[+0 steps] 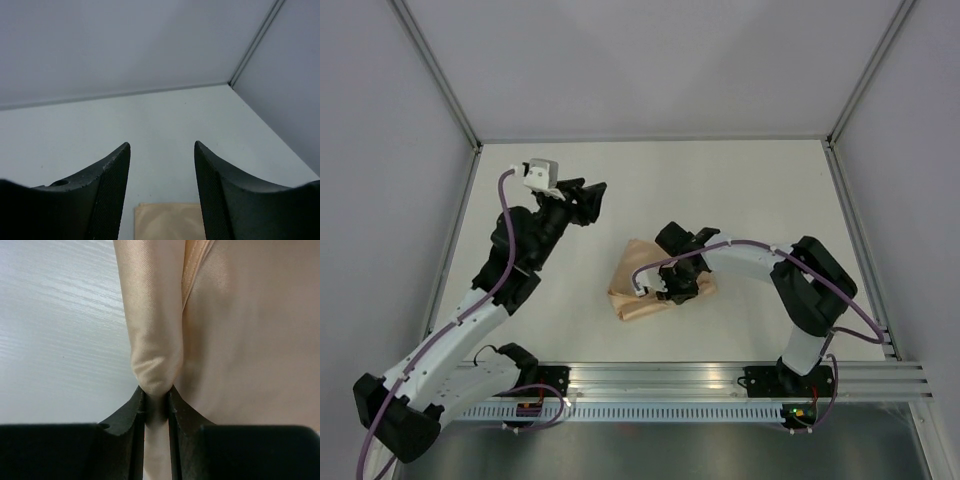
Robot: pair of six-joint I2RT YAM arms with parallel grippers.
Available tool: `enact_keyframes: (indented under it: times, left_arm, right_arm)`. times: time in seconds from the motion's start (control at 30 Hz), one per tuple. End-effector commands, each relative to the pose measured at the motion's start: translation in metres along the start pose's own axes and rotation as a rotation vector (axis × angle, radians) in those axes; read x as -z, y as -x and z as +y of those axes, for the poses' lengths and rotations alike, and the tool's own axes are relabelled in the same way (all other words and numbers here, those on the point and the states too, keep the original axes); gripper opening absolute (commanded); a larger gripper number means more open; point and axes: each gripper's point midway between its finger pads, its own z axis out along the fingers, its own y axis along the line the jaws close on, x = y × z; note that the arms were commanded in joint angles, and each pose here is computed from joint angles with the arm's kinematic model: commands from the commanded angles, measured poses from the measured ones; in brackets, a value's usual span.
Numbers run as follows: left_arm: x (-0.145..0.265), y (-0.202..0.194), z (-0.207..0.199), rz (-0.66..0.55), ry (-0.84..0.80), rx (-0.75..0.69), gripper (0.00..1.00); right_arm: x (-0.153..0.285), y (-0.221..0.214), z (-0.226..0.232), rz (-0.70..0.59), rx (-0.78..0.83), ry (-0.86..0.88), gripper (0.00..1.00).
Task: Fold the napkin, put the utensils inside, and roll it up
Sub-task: Roll the napkin at the center of the board.
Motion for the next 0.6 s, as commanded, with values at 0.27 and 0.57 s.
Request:
enact_keyframes:
  times: [0.27, 0.57]
  left_arm:
    - [0.053, 0.037, -0.072, -0.134, -0.43, -0.275, 0.62]
    - [0.069, -0.11, -0.134, 0.238, -0.61, -0.47, 0.62]
  right_arm:
    - [-0.037, -0.061, 0.052, 0.179, -0.185, 0.479, 0.0]
    - [-0.043, -0.057, 0.04, 0.198, -0.224, 0.539, 0.01]
